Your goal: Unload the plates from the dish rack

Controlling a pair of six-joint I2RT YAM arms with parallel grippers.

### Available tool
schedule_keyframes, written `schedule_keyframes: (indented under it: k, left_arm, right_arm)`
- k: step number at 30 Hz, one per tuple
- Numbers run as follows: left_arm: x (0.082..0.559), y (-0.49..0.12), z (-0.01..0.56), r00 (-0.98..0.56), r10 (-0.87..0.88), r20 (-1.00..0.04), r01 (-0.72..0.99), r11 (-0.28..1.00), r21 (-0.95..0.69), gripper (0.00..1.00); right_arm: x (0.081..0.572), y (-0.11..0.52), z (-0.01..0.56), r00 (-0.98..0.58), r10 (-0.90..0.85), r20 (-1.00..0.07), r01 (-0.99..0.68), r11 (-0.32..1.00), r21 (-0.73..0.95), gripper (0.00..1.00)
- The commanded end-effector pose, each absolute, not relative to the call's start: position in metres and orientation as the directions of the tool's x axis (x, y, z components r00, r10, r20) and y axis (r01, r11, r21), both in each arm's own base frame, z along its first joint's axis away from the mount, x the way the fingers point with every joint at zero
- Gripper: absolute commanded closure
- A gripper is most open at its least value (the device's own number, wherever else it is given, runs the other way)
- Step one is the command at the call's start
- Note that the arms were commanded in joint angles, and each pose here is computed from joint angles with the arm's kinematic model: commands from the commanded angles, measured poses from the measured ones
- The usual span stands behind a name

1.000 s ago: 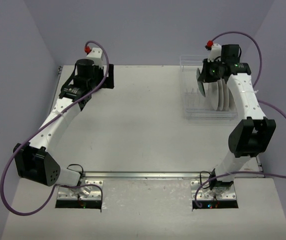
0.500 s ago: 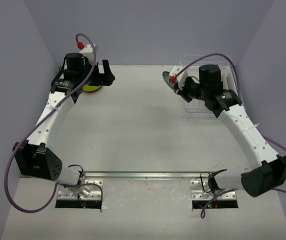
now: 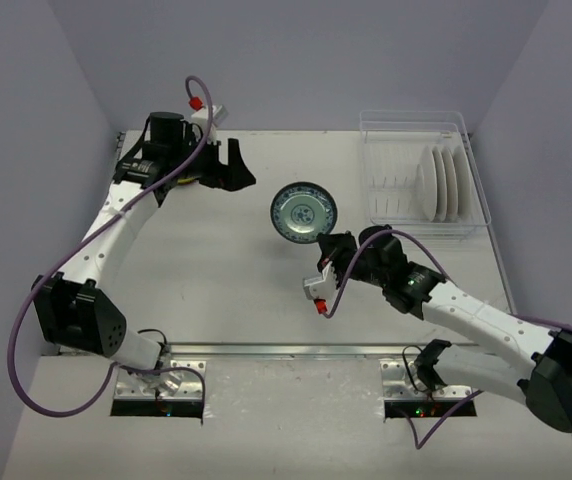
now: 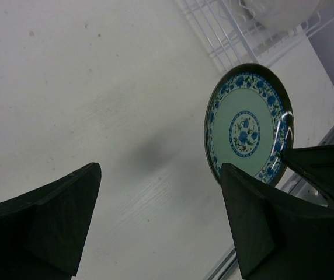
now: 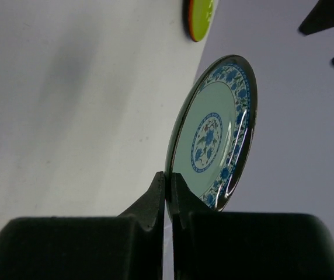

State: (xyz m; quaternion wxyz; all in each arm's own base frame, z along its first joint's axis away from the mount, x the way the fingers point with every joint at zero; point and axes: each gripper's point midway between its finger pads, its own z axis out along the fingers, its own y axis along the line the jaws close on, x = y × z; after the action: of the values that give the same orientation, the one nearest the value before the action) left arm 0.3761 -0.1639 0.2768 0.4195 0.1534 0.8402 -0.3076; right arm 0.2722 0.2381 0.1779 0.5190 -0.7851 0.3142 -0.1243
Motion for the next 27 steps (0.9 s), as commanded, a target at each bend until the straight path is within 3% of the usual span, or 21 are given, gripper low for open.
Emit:
schedule_keyframes:
  k: [1, 9, 14, 18, 22, 27]
  left_arm:
    - [0.363, -0.184, 0.26, -0.607, 0.122, -0.785, 0.602, 0.716, -0.354, 0.2]
    - [0.354, -0.202, 0.229, -0.64, 0.213, -0.738, 0.618, 0.714, -0.33, 0.28]
    - [0.354, -0.204, 0.218, -0.657, 0.224, -0.72, 0.613, 0.714, -0.338, 0.48]
    - [0.355, -0.207, 0.21, -0.674, 0.22, -0.705, 0.607, 0.71, -0.358, 0.79]
    - [0.351, -0.214, 0.206, -0.706, 0.208, -0.677, 0.602, 0.68, -0.418, 1.0]
    - [0.356, -0.214, 0.202, -0.74, 0.173, -0.65, 0.581, 0.651, -0.488, 1.0]
  right_arm:
    - [0.272, 0.266, 0.242, 0.835, -0.532, 0.143, 0.018, -0.233, -0.972, 1.0]
    - [0.266, 0.273, 0.231, 0.843, -0.514, 0.155, 0.026, -0.25, -0.968, 1.0]
    - [0.265, 0.274, 0.231, 0.842, -0.517, 0.156, 0.027, -0.248, -0.968, 1.0]
    - [0.267, 0.272, 0.227, 0.836, -0.527, 0.153, 0.02, -0.249, -0.968, 1.0]
    - [0.275, 0.269, 0.227, 0.809, -0.572, 0.133, 0.002, -0.224, -0.975, 1.0]
    - [0.292, 0.264, 0.234, 0.752, -0.654, 0.082, -0.034, -0.163, -0.986, 1.0]
